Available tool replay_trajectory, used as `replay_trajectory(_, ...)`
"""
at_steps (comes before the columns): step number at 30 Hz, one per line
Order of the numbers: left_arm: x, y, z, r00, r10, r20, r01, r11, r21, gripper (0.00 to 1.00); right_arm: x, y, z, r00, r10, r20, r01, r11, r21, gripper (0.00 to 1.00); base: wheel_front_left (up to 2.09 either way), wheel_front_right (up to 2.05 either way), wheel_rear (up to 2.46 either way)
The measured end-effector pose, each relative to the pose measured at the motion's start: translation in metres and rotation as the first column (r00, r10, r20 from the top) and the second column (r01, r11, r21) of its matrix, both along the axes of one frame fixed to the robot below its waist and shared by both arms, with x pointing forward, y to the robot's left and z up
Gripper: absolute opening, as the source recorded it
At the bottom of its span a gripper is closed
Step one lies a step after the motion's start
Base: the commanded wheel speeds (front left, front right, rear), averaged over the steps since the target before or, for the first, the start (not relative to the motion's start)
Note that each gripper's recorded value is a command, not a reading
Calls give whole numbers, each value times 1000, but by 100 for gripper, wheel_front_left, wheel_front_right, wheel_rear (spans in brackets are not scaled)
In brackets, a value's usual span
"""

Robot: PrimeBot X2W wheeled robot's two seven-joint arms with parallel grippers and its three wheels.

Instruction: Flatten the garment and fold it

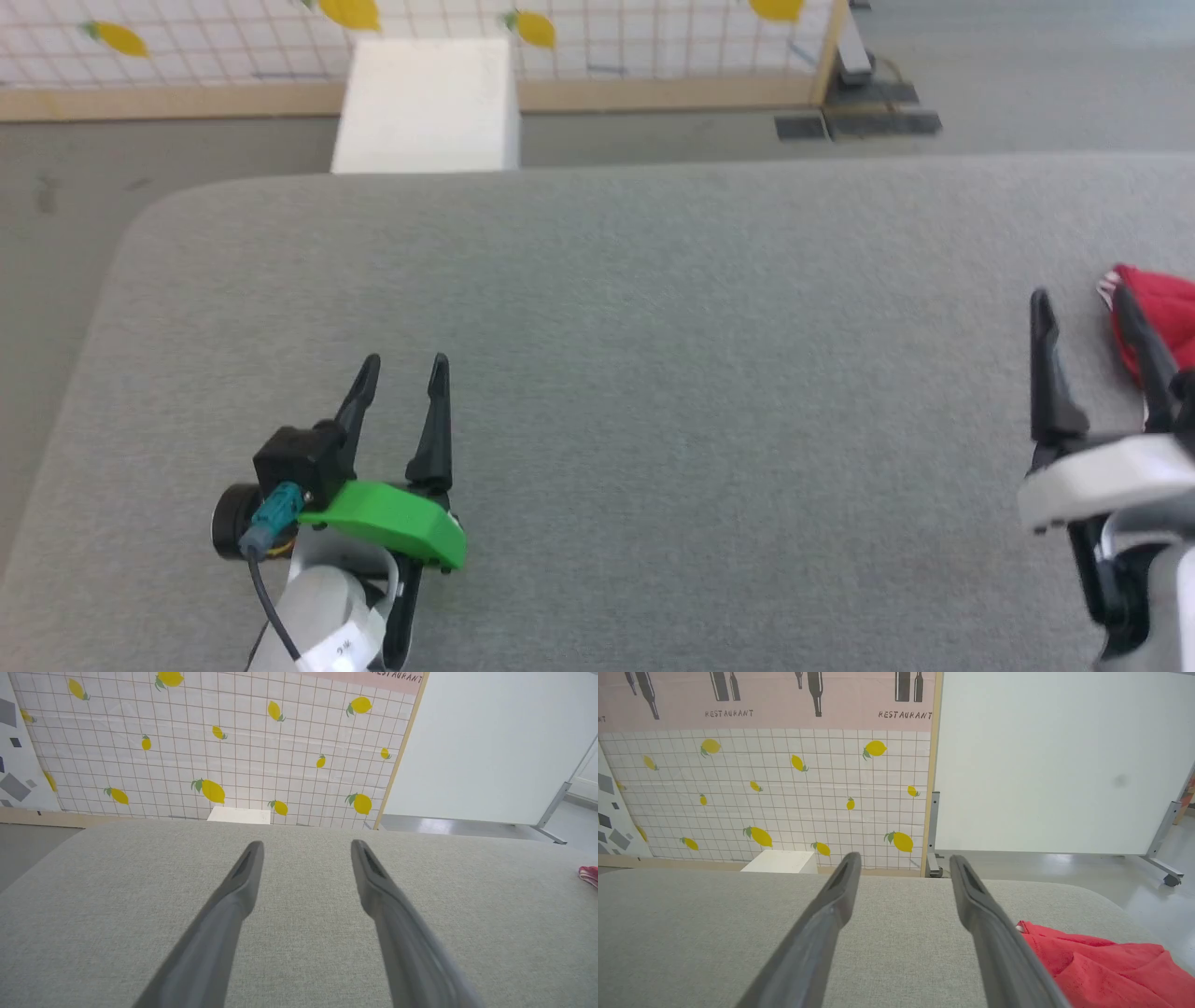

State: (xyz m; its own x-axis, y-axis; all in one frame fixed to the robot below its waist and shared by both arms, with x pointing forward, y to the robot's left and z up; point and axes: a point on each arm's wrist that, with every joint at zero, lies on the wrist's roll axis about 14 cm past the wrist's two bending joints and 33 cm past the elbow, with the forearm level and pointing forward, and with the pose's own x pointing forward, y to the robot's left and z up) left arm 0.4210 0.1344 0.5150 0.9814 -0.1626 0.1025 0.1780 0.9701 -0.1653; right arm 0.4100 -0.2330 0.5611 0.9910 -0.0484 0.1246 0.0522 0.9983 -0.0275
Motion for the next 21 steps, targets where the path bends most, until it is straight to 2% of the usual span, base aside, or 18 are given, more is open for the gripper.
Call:
replay_trajectory(9, -32, 30, 10, 996, 89, 27, -89, 996, 0, 100, -24, 45, -18, 995, 104, 8, -104, 994, 46, 100, 0, 0, 0)
replay_trajectory(21, -38, 34, 4, 994, 105, 9, -105, 994, -5, 100, -32, 43, -41, 994, 101, -44, -97, 992, 81, 100, 0, 0, 0)
